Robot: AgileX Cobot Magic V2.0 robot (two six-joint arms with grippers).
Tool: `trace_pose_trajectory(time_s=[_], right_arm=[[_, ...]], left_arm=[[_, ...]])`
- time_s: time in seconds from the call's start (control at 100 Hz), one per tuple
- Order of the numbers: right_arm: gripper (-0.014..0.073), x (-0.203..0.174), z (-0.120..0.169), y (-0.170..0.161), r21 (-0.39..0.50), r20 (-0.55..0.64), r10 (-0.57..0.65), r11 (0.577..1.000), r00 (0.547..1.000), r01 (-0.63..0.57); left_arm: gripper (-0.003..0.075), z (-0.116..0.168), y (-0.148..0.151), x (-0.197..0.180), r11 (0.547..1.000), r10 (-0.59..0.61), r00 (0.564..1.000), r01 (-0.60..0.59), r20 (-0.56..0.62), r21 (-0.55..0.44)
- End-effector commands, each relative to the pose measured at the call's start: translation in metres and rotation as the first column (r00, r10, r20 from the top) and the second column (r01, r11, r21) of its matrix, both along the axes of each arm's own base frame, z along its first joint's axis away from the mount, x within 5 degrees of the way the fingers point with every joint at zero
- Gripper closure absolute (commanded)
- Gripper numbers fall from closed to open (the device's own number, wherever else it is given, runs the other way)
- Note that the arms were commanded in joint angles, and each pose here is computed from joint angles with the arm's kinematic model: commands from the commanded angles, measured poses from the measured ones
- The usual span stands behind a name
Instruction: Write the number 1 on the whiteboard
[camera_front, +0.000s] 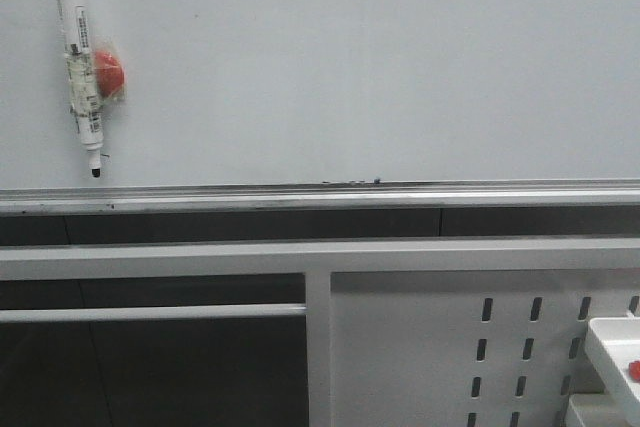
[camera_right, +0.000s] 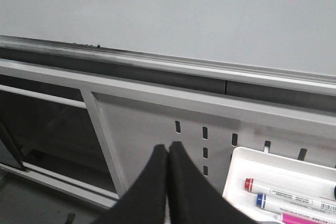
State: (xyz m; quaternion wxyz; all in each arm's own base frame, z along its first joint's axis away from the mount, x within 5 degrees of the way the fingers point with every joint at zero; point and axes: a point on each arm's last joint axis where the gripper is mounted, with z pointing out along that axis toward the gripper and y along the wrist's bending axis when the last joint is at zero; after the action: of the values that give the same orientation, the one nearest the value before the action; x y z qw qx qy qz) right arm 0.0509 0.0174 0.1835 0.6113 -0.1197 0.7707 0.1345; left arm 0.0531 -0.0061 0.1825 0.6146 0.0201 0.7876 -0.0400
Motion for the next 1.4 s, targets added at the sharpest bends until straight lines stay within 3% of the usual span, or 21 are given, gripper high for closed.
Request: trace_pose_trajectory(time_s=[0.0,0.09,0.16,0.26,0.38,0.44,0.61,0.8,0.86,0.91,0.96,1.08,1.16,1.27,1.39], right_arm=[[0.0645,0.0,0.005,0.002,0.018,0.105,0.02,1.0,0.994,-0.022],[0.0645,0.0,0.011,0.003,0.039,0.158,0.029,0.999,0.987,-0.036],[0.0645,-0.001,0.018,0.005,0.089,0.227,0.038,0.994,0.973,-0.06],[0.0645,-0.002,0.03,0.006,0.213,0.315,0.03,0.972,0.948,-0.102],[0.0645,-0.003,0.035,0.006,0.265,0.34,0.02,0.957,0.94,-0.116],[0.0645,-0.003,0.035,0.005,0.299,0.333,0.011,0.947,0.943,-0.117],[0.0645,-0.003,0.04,0.002,0.504,0.291,-0.042,0.856,0.956,-0.116],[0.0644,-0.003,0.044,0.001,0.553,0.276,-0.053,0.825,0.96,-0.114],[0.0644,-0.004,0.048,0.0,0.566,0.268,-0.05,0.816,0.962,-0.115],[0.0644,-0.005,0.053,0.0,0.577,0.265,-0.047,0.808,0.963,-0.119],[0.0644,-0.007,0.059,0.0,0.579,0.274,-0.045,0.805,0.961,-0.127],[0.0644,-0.012,0.076,-0.001,0.564,0.278,-0.025,0.814,0.96,-0.142],[0.0643,-0.013,0.083,0.002,0.494,0.237,0.009,0.86,0.972,-0.128],[0.0638,-0.01,0.093,0.003,0.341,0.177,0.03,0.936,0.984,-0.09],[0.0533,-0.005,0.11,0.004,0.26,0.165,0.026,0.963,0.986,-0.069]], left_arm=[[0.074,-0.003,0.001,0.001,1.0,0.013,0.997,-0.014,0.075,0.011],[0.074,0.001,0.0,0.002,0.997,0.02,0.994,-0.011,0.109,-0.08],[0.074,0.006,-0.002,0.002,0.969,0.041,0.989,-0.005,0.141,-0.246],[0.074,0.01,-0.003,0.002,0.852,0.079,0.987,0.006,0.14,-0.524],[0.074,0.013,-0.004,0.002,0.693,0.101,0.988,0.012,0.114,-0.721],[0.074,0.014,-0.004,0.002,0.663,0.111,0.987,0.012,0.114,-0.748],[0.074,0.018,0.001,0.002,0.657,0.169,0.973,0.005,0.154,-0.754],[0.074,0.024,0.006,0.002,0.653,0.218,0.956,0.007,0.197,-0.758],[0.074,0.03,0.006,0.001,0.681,0.218,0.949,0.018,0.227,-0.732],[0.0739,0.039,0.005,-0.001,0.745,0.192,0.945,0.035,0.264,-0.666],[0.0738,0.052,0.003,-0.003,0.837,0.148,0.937,0.051,0.315,-0.545],[0.0673,0.081,-0.003,-0.007,0.948,0.038,0.945,0.068,0.324,-0.311],[0.0574,0.094,-0.008,-0.004,0.978,-0.046,0.969,0.093,0.241,-0.189],[0.0425,0.103,-0.016,0.007,0.986,-0.161,0.985,0.164,0.069,-0.043],[0.0394,0.106,-0.019,0.023,0.979,-0.204,0.979,0.204,-0.023,0.008]])
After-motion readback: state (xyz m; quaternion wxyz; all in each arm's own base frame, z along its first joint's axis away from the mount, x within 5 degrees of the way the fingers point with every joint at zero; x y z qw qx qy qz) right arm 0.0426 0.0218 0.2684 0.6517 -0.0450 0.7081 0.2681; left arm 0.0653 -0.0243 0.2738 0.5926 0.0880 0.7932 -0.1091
